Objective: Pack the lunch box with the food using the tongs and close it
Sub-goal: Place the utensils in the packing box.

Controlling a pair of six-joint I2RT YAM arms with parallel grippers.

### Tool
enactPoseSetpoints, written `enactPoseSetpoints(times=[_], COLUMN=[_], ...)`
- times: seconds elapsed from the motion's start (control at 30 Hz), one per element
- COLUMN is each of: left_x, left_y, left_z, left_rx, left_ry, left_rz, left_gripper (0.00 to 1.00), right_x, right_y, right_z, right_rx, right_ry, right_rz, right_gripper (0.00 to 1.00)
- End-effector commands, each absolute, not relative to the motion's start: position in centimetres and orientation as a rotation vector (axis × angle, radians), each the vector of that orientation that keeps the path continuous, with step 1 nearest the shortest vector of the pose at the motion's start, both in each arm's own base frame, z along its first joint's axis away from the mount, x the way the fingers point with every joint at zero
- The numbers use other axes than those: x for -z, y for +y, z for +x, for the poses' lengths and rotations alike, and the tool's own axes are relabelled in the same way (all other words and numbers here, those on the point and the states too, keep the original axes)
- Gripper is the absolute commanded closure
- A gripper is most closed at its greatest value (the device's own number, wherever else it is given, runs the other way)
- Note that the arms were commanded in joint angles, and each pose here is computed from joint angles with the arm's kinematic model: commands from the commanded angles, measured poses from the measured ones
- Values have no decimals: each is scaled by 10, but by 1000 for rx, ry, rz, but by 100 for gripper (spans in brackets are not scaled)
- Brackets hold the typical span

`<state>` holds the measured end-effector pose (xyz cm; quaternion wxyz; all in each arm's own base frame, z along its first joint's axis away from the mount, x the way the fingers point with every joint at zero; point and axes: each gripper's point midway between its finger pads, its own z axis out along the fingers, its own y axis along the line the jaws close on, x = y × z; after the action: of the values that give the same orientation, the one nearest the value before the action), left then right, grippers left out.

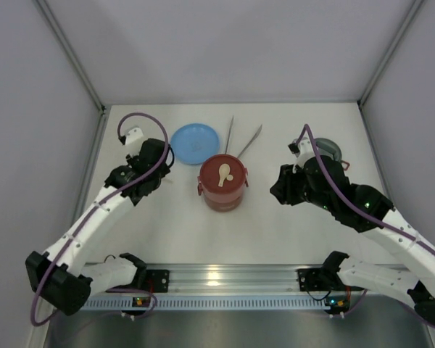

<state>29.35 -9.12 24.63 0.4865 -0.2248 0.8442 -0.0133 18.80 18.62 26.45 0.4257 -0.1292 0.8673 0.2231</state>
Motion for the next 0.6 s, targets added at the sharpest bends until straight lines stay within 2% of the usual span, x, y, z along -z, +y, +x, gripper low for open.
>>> enactPoseSetpoints(times=[0.0,0.3,0.57], left_x=[-194,-120,-66], left_y=[-81,-74,-61], left_z=[316,362,385], left_rx=[102,64,-22], left_ry=[2117,2174,2218], left_rz=[-690,-908,-1057], left_gripper=[55,56,59], right_x=[-282,-281,-278], right_y=[190,192,189], right_z=[189,189,186], right_rx=[-598,-607,-605], right_ry=[2127,2134,2136], right_rz=[-318,-327,-323], right_gripper=[68,68,68])
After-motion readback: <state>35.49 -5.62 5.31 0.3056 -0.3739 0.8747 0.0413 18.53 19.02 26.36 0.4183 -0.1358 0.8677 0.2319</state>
